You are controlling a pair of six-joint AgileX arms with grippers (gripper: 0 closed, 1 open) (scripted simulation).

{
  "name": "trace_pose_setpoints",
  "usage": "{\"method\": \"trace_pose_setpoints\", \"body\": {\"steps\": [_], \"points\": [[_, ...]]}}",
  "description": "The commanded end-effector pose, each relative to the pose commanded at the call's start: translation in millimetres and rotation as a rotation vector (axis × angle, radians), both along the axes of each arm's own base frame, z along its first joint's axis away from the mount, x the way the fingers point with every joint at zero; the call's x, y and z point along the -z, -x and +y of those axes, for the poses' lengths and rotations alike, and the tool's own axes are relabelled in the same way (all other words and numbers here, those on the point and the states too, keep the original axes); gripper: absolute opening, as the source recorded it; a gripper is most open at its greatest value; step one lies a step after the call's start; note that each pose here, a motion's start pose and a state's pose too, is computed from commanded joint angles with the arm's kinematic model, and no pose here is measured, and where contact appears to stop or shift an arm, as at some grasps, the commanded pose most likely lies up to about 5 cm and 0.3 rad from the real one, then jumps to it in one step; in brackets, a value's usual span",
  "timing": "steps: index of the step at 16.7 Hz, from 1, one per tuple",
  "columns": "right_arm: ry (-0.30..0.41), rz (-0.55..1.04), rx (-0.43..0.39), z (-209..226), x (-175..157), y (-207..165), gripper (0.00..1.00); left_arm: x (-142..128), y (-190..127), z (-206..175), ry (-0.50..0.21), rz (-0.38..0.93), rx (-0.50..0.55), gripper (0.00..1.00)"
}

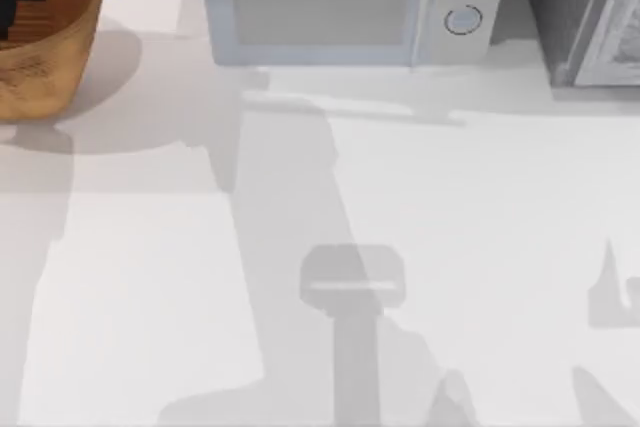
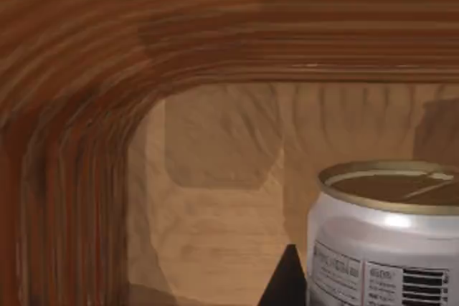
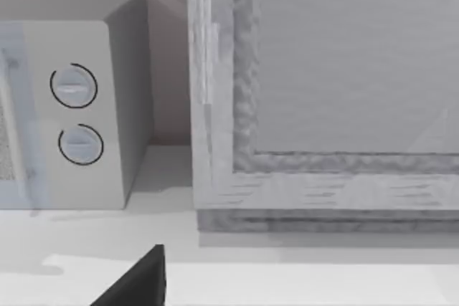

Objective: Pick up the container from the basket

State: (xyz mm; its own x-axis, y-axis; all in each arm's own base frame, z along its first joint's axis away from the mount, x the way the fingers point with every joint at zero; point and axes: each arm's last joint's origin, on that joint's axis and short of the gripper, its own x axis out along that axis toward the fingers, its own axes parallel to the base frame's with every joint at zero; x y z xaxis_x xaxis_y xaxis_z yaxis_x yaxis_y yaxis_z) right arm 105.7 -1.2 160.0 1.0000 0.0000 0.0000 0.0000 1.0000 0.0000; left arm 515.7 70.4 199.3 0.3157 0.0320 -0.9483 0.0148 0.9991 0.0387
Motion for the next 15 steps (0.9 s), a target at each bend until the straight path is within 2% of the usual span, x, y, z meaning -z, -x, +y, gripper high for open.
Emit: {"method": "trace_pose_setpoints", "body": {"steps": [4,7,9,12,15], "points": [[0.000,0.000,0.000,0.0,0.0,0.0,1.00,-68.3,49.1,-21.7,-0.077,-0.140,-0.001,0.00],[0.000,0.000,0.000,0.0,0.0,0.0,1.00,-117.7,122.2,-38.9,-0.119,-0.296,-0.009,0.00],[0.000,0.000,0.000,0.0,0.0,0.0,1.00,-137.1,185.1,-48.7,-0.133,-0.425,-0.018,0.00],[0.000,0.000,0.000,0.0,0.0,0.0,1.00,-132.3,280.4,-58.9,-0.128,-0.636,-0.033,0.00],[0.000,0.000,0.000,0.0,0.0,0.0,1.00,-92.5,352.8,-64.8,-0.098,-0.842,-0.039,0.00]]}}
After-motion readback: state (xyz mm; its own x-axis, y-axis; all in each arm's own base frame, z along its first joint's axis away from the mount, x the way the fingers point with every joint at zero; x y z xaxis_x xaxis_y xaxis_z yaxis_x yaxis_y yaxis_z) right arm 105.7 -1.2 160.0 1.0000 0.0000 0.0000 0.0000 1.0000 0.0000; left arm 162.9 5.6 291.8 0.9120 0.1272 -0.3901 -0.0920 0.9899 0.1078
